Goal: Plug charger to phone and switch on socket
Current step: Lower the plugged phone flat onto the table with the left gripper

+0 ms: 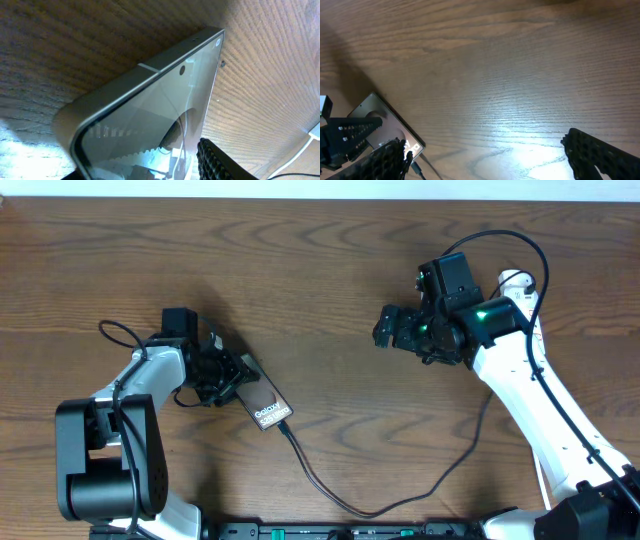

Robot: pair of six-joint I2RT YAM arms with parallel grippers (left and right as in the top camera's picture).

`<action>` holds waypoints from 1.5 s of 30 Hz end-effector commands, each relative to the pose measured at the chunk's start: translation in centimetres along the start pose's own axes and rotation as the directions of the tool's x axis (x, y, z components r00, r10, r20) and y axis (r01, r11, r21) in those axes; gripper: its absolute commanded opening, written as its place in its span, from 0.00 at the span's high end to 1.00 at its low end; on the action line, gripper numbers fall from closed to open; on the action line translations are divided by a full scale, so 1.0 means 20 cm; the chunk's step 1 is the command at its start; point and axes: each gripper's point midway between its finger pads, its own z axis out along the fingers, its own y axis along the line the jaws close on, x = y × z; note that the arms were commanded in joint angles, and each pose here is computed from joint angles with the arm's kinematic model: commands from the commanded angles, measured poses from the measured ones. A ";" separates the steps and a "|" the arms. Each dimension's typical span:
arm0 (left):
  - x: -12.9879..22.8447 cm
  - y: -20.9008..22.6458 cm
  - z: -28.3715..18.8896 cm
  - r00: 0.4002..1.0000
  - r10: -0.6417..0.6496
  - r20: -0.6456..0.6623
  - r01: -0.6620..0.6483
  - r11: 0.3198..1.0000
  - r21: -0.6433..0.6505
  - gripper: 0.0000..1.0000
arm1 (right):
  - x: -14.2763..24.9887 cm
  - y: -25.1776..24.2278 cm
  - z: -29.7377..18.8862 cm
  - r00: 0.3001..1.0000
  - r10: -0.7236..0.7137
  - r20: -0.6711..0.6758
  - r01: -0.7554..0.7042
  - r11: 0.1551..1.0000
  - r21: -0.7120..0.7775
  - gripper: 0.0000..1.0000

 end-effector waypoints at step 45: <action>0.18 0.36 0.08 0.987 -0.130 -0.093 0.099 0.955 -0.280 0.50 | -0.01 0.01 -0.02 1.000 -0.001 0.018 0.001 1.000 -0.004 0.01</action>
